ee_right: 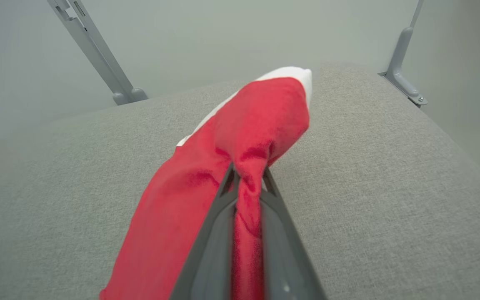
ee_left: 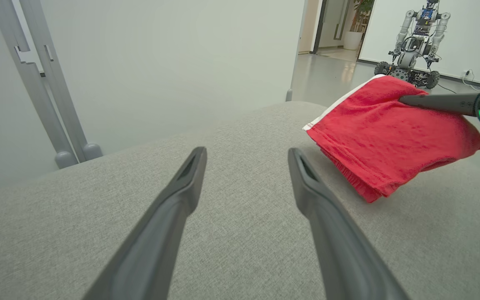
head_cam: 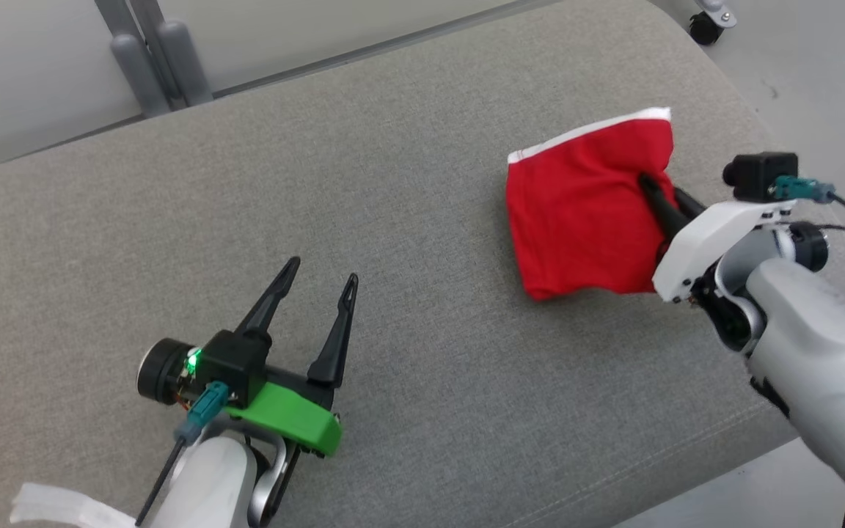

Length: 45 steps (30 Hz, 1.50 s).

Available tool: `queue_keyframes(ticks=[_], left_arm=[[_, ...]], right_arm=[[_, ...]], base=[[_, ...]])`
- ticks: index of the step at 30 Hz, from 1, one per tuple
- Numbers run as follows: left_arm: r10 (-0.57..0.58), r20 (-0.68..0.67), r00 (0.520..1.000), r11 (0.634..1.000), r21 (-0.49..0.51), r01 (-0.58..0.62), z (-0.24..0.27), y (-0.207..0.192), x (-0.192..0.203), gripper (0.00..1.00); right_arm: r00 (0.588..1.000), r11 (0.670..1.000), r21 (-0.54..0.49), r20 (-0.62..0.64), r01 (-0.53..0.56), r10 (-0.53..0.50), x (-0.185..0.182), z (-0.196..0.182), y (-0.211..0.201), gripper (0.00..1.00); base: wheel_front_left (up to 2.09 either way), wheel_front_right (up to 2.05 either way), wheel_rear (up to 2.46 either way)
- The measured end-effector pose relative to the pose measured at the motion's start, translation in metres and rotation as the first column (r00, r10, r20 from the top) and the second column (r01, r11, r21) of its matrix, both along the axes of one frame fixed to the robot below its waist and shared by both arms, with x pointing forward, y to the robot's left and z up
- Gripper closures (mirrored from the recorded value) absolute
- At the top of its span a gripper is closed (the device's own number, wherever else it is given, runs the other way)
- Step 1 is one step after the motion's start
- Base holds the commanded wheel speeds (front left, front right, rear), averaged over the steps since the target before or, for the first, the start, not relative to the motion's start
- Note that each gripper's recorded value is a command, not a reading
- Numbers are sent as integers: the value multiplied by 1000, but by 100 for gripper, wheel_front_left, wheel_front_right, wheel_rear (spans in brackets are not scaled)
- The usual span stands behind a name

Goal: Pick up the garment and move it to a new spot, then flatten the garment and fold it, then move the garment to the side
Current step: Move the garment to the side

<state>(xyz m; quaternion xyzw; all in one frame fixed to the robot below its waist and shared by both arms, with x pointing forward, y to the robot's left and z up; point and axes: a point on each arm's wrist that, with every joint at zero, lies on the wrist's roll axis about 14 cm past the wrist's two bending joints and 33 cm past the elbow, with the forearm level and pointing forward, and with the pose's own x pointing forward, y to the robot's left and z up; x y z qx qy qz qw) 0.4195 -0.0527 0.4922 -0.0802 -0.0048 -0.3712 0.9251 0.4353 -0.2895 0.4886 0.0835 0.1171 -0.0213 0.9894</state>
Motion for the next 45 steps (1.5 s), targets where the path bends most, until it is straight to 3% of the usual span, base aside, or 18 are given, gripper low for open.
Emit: queue_keyframes(ticks=[6, 14, 22, 28, 37, 45], left_arm=[[-22, -5, 1000, 1000, -4, 22, -6, -7, 18, 0], [25, -87, 996, 1000, 13, -24, -49, 12, 42, 0], [106, -166, 980, 994, 52, -98, -90, 44, 50, 0], [135, -193, 972, 990, 70, -124, -103, 55, 49, 0], [134, -203, 970, 990, 73, -121, -110, 55, 50, 0], [114, -215, 970, 992, 75, -100, -116, 50, 51, 0]], right_arm=[[1000, 991, -135, 21, 2, 1, 24, 16, -35, 100], [993, 937, -334, -82, -106, 83, 71, -1, -55, 100], [965, 917, -311, 0, -249, 262, 137, 8, 0, 100], [936, 902, -275, 26, -332, 352, 151, 10, 30, 100], [943, 957, -136, 184, -254, 277, 150, 61, 6, 100], [964, 954, -139, -66, -265, 258, 114, -13, -16, 100]], base=[[0, 0, 0], [0, 0, 0], [0, 0, 0], [0, 0, 0], [0, 0, 0], [0, 0, 0]])
